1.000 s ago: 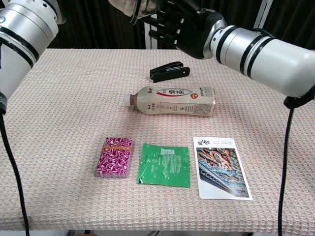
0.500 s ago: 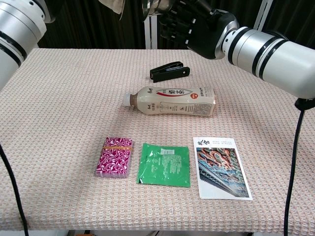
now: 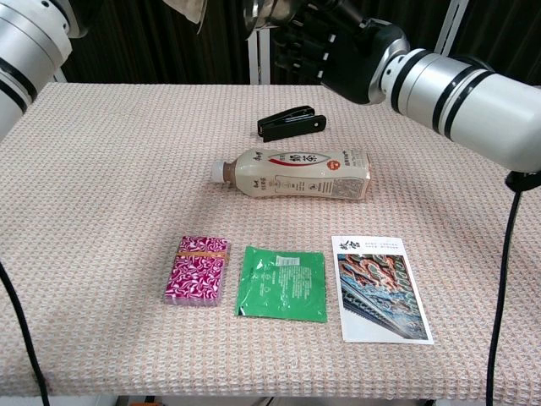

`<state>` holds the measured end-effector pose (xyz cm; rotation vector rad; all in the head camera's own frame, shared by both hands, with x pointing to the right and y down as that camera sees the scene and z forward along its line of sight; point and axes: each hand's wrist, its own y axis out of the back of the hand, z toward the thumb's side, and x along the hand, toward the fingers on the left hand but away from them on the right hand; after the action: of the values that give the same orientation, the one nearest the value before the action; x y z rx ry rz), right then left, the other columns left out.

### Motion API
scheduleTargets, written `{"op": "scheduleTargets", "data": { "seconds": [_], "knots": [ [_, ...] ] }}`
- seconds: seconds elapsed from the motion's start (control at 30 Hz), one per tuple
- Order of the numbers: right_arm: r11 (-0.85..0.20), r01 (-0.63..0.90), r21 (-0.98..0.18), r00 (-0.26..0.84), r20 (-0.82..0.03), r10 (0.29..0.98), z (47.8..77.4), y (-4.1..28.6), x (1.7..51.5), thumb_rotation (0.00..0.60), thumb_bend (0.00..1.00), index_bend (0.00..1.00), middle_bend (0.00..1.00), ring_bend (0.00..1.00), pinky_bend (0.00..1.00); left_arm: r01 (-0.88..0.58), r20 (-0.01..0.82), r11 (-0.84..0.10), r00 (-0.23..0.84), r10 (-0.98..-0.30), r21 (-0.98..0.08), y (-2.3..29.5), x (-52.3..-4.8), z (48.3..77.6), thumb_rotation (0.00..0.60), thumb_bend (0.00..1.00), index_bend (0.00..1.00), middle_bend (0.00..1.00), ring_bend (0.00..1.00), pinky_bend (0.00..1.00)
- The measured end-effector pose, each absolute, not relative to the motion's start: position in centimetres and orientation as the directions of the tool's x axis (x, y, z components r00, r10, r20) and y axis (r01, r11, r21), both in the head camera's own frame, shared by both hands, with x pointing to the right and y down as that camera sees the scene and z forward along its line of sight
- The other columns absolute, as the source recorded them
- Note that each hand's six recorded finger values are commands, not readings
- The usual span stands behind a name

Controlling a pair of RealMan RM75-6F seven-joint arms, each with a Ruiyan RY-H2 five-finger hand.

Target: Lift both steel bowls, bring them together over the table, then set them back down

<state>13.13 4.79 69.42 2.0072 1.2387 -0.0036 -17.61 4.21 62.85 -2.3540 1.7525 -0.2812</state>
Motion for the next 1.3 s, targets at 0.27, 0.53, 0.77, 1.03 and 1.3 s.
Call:
{"op": "scheduleTargets", "data": {
  "seconds": [0.27, 0.53, 0.77, 1.03, 1.3],
  "knots": [
    [-0.277, 0.747, 0.604, 0.570, -0.367, 0.736, 69.1, 4.9, 11.1, 0.600, 0.31, 0.74, 0.58, 0.52, 0.58, -0.909, 0.040, -0.337, 0.338, -0.940, -0.246, 4.6, -15.7, 62.9, 0.600, 0.14, 0.69, 0.71, 0.64, 0.79],
    [-0.291, 0.733, 0.615, 0.590, -0.360, 0.723, 69.1, 5.2, 9.8, 0.600, 0.31, 0.74, 0.58, 0.52, 0.58, -0.915, 0.047, -0.324, 0.323, -0.945, -0.238, 4.5, -16.0, 63.1, 0.600, 0.14, 0.70, 0.71, 0.64, 0.79],
    [-0.251, 0.810, 0.530, 0.488, -0.371, 0.790, 69.0, 4.2, 16.2, 0.600, 0.31, 0.74, 0.58, 0.52, 0.58, -0.925, 0.046, -0.243, 0.240, -0.970, -0.291, 4.5, -20.7, 62.9, 0.600, 0.15, 0.70, 0.71, 0.64, 0.79],
    [-0.304, 0.935, 0.184, 0.355, -0.431, 0.830, 69.0, 6.0, 25.9, 0.600, 0.32, 0.74, 0.58, 0.52, 0.58, -0.855, 0.137, -0.171, 0.118, -0.983, -0.489, 6.5, -29.9, 64.5, 0.600, 0.15, 0.70, 0.72, 0.64, 0.79],
    [-0.375, 0.877, -0.300, 0.155, -0.562, 0.812, 68.4, 11.0, 36.7, 0.600, 0.32, 0.74, 0.58, 0.52, 0.58, -0.638, 0.270, -0.278, 0.114, -0.956, -0.718, 8.6, -35.3, 65.8, 0.600, 0.15, 0.72, 0.73, 0.65, 0.78]
  ]
}}
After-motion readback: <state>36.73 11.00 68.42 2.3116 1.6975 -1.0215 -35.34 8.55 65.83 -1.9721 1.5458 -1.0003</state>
